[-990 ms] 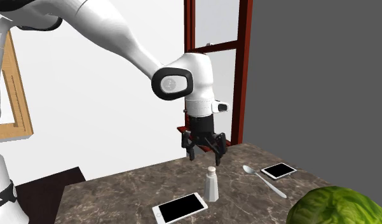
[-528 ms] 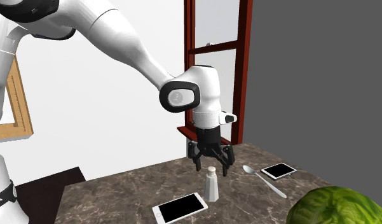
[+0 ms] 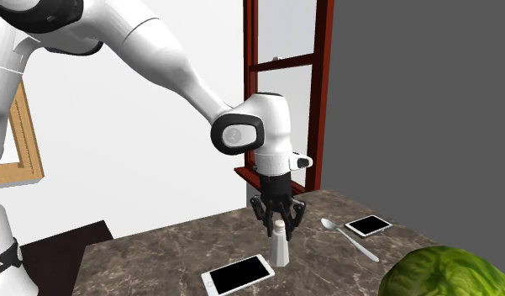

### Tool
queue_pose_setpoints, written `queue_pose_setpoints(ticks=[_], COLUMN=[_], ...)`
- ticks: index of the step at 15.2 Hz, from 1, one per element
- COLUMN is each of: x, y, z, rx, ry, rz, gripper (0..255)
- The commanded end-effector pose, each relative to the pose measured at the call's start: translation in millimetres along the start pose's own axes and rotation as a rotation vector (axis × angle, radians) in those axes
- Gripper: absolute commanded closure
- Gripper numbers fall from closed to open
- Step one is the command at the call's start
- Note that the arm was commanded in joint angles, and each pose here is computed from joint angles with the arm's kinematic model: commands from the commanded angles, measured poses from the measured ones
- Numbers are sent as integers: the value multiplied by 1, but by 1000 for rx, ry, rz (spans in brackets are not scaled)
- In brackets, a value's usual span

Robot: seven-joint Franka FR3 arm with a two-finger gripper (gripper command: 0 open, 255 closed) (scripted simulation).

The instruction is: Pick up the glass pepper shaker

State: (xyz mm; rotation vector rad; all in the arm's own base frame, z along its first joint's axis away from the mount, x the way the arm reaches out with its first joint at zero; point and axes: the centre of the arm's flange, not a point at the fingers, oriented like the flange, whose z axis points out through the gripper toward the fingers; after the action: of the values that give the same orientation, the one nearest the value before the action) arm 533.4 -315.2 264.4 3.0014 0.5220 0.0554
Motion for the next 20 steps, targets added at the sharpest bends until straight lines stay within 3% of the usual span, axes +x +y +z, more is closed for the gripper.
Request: queue_pose_setpoints(ticks=[1, 6, 20], x=[0, 0, 2], y=[0, 0, 7], z=[1, 1, -73], rx=[0, 0, 0], ry=[-1, -1, -1], rz=[0, 0, 0], gripper=[255, 255, 255])
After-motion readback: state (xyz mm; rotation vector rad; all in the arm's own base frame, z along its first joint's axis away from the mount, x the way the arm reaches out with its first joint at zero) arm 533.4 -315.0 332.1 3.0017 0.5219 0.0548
